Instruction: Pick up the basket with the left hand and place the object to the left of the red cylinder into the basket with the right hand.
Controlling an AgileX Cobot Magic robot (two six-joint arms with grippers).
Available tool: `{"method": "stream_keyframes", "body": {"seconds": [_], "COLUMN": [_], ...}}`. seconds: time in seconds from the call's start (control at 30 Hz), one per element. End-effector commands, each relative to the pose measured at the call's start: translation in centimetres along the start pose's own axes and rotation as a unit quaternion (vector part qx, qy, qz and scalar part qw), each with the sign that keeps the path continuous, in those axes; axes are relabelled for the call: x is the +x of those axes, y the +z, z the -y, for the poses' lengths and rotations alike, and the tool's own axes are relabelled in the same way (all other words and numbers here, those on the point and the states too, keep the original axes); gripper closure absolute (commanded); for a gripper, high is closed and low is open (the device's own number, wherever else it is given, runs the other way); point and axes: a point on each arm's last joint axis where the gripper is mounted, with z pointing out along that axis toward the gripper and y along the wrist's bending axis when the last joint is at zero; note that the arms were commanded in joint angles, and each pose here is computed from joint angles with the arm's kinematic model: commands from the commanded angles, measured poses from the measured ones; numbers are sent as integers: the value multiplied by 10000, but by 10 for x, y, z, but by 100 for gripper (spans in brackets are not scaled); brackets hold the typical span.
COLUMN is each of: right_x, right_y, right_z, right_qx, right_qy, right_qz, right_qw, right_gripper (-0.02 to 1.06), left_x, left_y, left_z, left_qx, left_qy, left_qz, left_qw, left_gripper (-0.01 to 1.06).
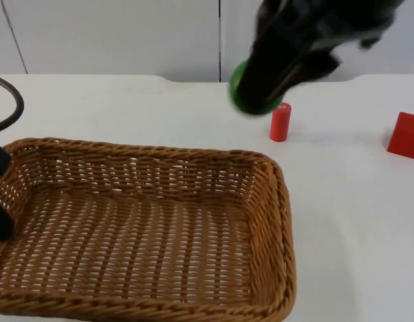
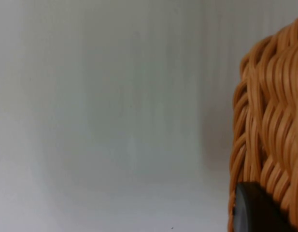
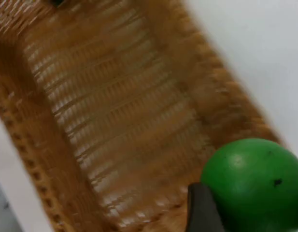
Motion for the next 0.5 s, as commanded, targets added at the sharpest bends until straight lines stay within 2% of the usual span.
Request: {"method": "stream_keyframes", "body": {"seconds": [0.0, 0.13, 0.3, 0.4, 0.47], "right_x": [-1, 1, 9, 11, 11], "right_y": [14, 57, 98, 106, 111], "right_z": [-9, -22, -23, -23, -24], "right_qx": [-69, -227, -286, -302, -319], "right_qy": [-185, -334, -327, -312, -288], "right_qz": [-90, -547, -961, -1029, -1039], "right_qw": [9998, 9977, 9944, 9937, 9937], "right_gripper": [105, 105, 105, 104, 94], "left_x": [1, 1, 1, 1, 1], "left_y": [-3, -3, -3, -3, -3], "left_z": [3, 3, 4, 4, 4], "left_qx": [137, 137, 148, 154, 154], "left_qy": [-71, -71, -71, -71, -71], "left_qz": [46, 46, 31, 23, 23], "left_qw": [9999, 9999, 9999, 9999, 9999], "left_gripper": [105, 105, 105, 105, 105]}}
